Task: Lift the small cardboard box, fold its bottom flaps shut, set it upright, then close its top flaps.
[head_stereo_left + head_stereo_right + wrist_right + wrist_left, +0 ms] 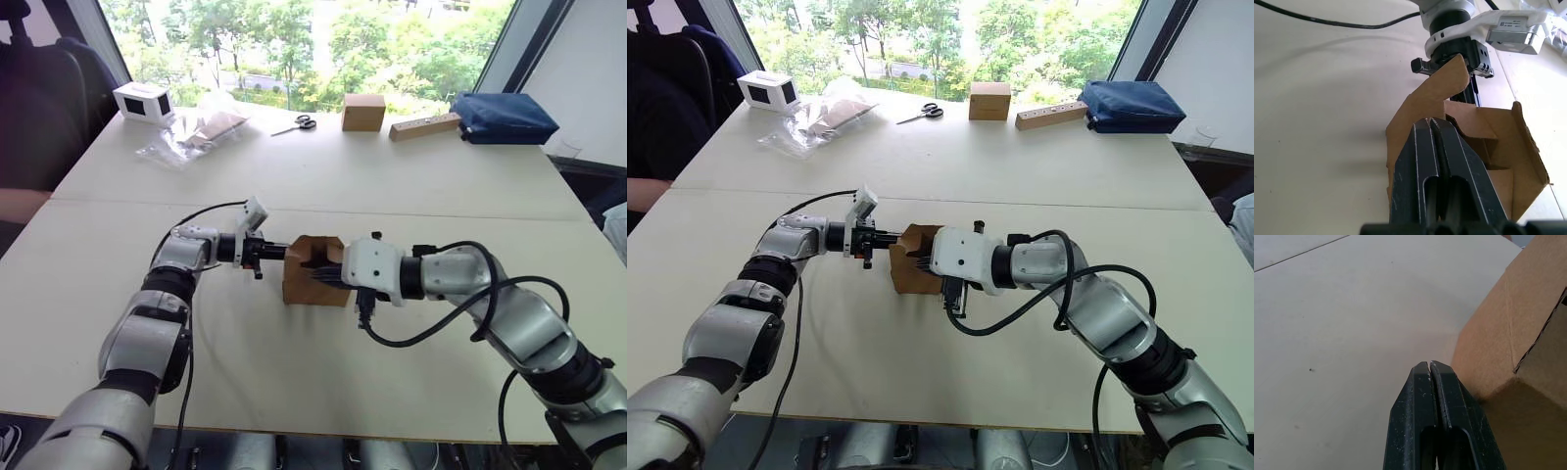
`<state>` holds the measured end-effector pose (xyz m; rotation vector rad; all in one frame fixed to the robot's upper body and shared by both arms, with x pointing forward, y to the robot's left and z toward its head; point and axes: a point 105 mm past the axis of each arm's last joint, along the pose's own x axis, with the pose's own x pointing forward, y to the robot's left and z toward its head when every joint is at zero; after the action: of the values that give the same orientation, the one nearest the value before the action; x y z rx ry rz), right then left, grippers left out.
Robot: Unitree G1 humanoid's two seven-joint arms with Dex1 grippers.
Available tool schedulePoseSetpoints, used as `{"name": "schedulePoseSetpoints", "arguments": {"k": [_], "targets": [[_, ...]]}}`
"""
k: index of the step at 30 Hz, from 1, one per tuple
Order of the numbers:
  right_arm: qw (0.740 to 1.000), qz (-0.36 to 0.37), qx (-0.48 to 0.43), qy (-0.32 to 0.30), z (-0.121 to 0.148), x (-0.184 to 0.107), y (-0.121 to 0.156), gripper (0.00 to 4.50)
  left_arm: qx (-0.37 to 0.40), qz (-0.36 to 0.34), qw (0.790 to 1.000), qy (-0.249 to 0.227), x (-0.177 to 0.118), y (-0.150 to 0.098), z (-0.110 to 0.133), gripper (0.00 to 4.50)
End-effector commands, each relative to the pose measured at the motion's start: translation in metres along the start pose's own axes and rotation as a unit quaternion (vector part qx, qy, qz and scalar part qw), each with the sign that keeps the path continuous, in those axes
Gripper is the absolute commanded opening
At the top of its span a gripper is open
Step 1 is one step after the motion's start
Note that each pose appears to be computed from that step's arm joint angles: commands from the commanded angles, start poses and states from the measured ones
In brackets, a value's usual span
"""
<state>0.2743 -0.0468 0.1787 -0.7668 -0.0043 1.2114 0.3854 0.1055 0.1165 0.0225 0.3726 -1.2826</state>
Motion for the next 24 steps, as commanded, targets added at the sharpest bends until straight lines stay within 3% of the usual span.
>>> {"name": "schedulePoseSetpoints", "arguments": {"k": [1,19,24], "targets": [[1.0,-0.006,-0.015,-0.006,0.004,0.003,-0.003,0.0,0.022,-0.01,1.0,-0.011,-0.003,-0.003,0.013,0.02],[1.0,-0.007,0.02,0.002,-0.011,0.026,-0.006,0.0,0.024,-0.008,1.0,-0.017,-0.006,-0.008,0.018,0.02],[1.0,-0.006,0.029,0.0,-0.013,0.027,-0.006,0.0,0.029,0.063,0.996,-0.052,-0.026,0.007,0.028,0.02]]}}
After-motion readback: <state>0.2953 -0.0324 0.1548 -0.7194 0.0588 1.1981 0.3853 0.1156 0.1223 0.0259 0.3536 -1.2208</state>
